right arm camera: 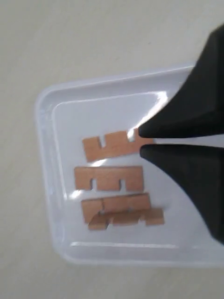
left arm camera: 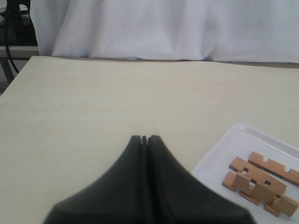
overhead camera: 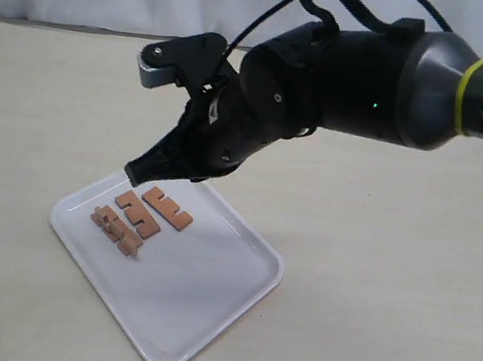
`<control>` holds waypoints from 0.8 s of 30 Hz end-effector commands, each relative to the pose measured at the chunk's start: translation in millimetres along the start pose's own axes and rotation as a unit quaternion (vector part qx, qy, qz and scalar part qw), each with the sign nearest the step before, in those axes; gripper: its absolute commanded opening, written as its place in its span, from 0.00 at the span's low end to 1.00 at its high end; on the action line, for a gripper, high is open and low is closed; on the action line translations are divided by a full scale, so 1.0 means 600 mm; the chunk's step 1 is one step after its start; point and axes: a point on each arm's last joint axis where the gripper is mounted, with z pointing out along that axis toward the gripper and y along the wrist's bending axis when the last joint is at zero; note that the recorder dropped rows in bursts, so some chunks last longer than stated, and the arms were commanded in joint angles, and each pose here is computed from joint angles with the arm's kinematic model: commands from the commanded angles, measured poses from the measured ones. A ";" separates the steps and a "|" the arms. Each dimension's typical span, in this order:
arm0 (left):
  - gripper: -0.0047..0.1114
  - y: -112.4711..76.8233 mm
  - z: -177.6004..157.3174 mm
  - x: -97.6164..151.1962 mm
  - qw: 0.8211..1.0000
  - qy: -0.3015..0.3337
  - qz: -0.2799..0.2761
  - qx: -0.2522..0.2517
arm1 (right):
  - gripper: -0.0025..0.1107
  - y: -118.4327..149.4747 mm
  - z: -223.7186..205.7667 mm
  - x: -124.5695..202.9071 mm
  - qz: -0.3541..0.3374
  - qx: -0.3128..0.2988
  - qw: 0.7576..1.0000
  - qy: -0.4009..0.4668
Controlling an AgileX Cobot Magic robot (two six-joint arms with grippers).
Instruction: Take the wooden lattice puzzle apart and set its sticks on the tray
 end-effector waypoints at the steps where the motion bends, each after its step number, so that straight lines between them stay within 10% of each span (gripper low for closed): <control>1: 0.04 -0.001 0.000 0.000 1.000 -0.005 -0.002 0.005 | 0.06 -0.056 0.014 0.034 0.033 0.025 0.998 0.037; 14: 0.04 -0.001 0.000 0.000 1.000 -0.003 -0.001 0.004 | 0.06 -0.244 -0.032 0.149 0.163 0.106 0.981 0.019; 24: 0.04 -0.001 0.000 0.000 1.000 -0.003 -0.001 0.004 | 0.06 -0.267 -0.072 0.143 0.200 0.123 0.967 -0.098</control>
